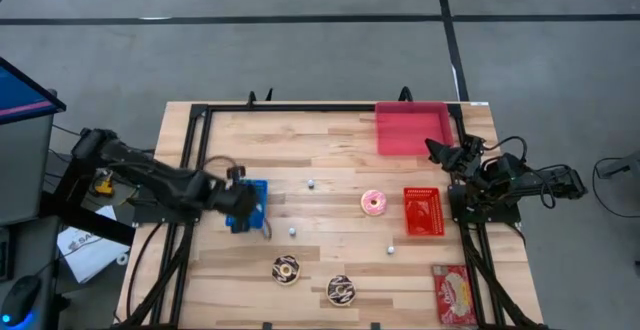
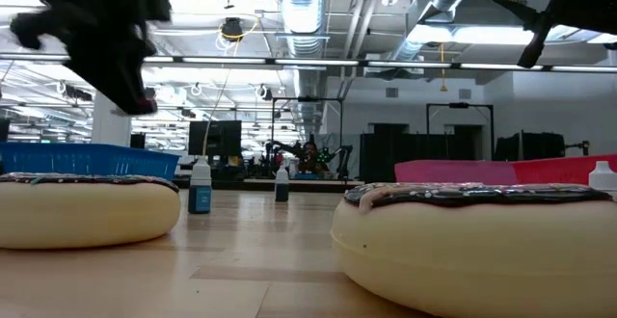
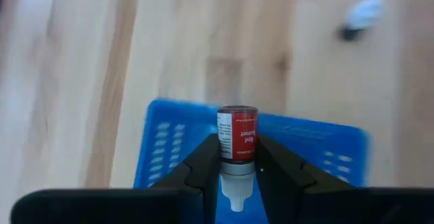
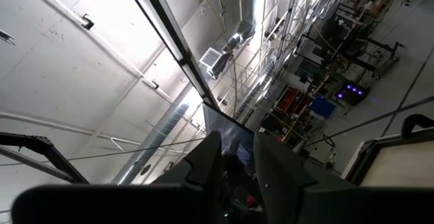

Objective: Pick & Place Food Item
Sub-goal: Put the red food coloring bottle into the blue bin, then put the black food coloring bottle into the blue bin

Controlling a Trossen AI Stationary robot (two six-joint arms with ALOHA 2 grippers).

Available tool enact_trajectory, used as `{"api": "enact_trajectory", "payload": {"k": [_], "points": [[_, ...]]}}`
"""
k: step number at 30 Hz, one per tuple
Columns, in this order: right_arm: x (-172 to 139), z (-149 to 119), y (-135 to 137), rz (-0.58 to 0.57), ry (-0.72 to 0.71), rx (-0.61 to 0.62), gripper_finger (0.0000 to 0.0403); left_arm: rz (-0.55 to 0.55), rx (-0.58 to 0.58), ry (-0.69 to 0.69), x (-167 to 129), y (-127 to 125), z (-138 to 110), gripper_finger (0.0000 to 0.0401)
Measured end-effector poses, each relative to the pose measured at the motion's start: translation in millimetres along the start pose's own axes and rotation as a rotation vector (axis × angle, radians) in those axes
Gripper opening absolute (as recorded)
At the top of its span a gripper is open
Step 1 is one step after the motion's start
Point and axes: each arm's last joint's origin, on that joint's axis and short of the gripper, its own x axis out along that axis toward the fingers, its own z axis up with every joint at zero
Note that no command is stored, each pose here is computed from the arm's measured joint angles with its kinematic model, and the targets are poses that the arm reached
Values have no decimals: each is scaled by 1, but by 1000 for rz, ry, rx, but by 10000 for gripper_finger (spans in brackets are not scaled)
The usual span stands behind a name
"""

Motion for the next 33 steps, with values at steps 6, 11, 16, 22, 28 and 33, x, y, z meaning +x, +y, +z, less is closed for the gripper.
{"api": "enact_trajectory", "payload": {"k": [6,11,16,22,28,33], "points": [[0,0,0,-3,-3,0,82,2,-170,130,26,31,6,73],[0,1,0,-4,-10,3,82,-21,-195,184,35,34,6,75],[0,1,0,-3,-10,3,82,-28,-178,208,39,30,5,74],[0,0,0,-3,-9,3,82,-30,-224,249,49,28,-10,84],[0,1,0,-2,-11,9,82,-43,-244,194,49,28,-14,103],[0,0,0,-5,-7,9,82,-47,-271,169,47,29,-12,130]]}}
